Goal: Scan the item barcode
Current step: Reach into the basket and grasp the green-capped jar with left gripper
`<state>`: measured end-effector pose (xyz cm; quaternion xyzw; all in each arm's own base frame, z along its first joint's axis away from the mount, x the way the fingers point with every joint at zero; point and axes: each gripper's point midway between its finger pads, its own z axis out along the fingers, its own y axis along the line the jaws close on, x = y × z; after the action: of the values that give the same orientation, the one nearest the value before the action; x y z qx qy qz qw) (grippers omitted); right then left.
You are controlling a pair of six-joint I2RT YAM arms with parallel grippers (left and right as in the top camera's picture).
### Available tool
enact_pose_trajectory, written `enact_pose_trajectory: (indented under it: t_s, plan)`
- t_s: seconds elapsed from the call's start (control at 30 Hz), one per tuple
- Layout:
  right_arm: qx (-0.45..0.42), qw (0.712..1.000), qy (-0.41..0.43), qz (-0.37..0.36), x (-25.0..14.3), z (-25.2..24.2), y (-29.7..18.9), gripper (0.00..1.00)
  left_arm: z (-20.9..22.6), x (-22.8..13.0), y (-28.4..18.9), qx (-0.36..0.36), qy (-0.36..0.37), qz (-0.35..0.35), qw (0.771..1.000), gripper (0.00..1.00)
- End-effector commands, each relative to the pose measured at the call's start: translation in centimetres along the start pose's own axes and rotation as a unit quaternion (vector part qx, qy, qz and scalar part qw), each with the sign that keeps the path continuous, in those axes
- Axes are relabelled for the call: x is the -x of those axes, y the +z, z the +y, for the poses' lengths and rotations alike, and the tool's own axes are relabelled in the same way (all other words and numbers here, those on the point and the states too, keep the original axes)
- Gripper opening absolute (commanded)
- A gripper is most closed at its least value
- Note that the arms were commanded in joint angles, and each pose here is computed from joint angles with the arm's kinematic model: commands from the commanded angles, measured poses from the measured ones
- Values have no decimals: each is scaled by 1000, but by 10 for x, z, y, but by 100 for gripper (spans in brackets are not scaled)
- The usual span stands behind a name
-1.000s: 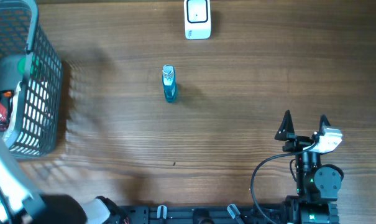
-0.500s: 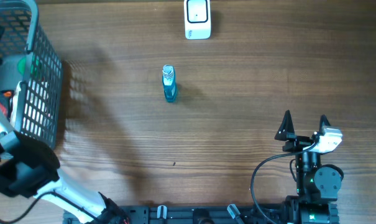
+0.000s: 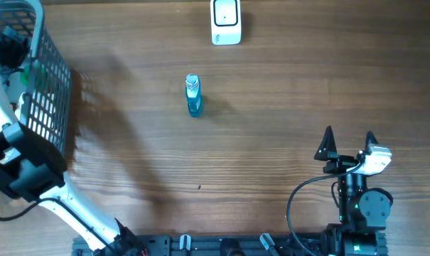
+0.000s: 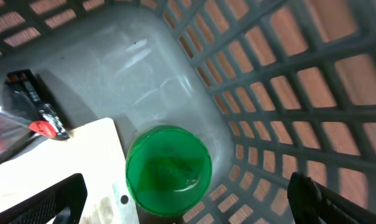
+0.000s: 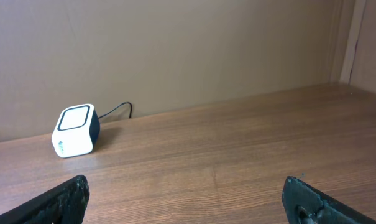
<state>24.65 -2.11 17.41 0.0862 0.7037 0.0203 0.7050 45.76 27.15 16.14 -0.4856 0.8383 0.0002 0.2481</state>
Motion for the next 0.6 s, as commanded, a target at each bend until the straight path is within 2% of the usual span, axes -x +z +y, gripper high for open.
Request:
enact_pose_trajectory:
  t_s: [0.0, 0.23, 0.57]
  plan:
    - [10, 1000, -10, -2, 1, 4, 0, 100, 3, -4, 20, 14, 13, 13, 1000, 99]
    - [10, 1000, -10, -2, 1, 4, 0, 100, 4, -8, 40, 17, 14, 19, 1000, 100]
    - [10, 1000, -10, -2, 1, 4, 0, 100, -3, -30, 76, 26, 28, 48, 998, 100]
